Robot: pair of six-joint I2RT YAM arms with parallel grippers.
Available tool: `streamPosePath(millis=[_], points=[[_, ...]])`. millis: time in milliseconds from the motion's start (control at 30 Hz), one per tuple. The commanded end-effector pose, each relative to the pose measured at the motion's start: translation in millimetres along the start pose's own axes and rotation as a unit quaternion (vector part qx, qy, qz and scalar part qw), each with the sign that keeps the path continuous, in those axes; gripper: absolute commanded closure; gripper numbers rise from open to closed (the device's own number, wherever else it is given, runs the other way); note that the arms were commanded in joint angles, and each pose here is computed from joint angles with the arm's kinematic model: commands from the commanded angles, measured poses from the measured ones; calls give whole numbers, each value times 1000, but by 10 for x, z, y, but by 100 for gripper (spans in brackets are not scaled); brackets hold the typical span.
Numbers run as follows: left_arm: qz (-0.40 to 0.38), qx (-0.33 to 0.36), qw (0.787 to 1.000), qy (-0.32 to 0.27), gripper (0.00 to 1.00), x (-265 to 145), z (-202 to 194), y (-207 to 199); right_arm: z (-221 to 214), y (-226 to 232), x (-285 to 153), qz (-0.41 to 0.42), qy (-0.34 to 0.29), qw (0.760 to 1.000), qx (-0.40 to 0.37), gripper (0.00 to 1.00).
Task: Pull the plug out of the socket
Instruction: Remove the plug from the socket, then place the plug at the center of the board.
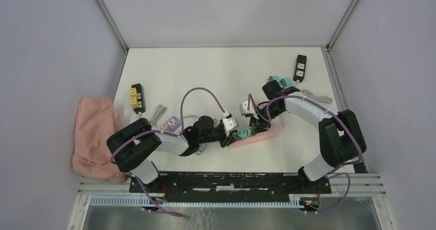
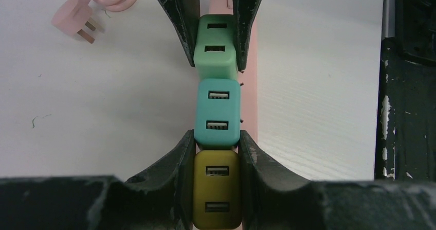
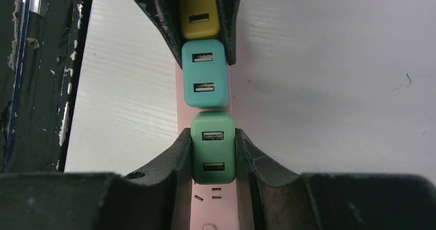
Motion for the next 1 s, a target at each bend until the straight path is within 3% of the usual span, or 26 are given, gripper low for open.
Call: streamPosePath(millis=[0, 100, 200, 500, 600, 667, 733, 800, 967], points=[[-8, -10, 996, 87, 97, -77, -433, -56, 226, 245, -93, 32, -46, 996, -75, 100], [-13, -11, 996, 90, 97, -60, -443, -65, 339, 377, 89, 63, -35, 992, -101, 100], [-15, -11, 996, 93, 97, -50, -450, -62, 485, 348, 131, 66, -47, 994, -76, 100], [-18, -12, 995, 93, 97, -44, -444, -70, 328, 122, -489, 18, -64, 997, -31, 100], [-13, -11, 996, 89, 97, -60, -430, -60, 367, -40, -691, -10, -101, 994, 24, 100], [-8, -11, 996, 86, 97, -73, -419, -55, 393, -264, -856, -53, -149, 980, 117, 99], [-2, -12, 997, 82, 97, -90, -415, -47, 374, -579, -1021, -116, -199, 950, 213, 99], [2, -12, 997, 79, 97, -104, -409, -45, 282, -870, -1227, -194, -251, 900, 300, 96], [8, -14, 997, 79, 97, -105, -416, -28, -266, -1340, -1628, -382, -305, 727, 483, 86]])
Point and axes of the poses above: each gripper's point midway between its finger pads, its own x axis out along the fingers, its own y axis along the line the jaws close on, z = x × y, the point moved 4 cm from there along -x, back along the fingers, and after that the axes turned 6 degrees about x, right-handed, at the moved point
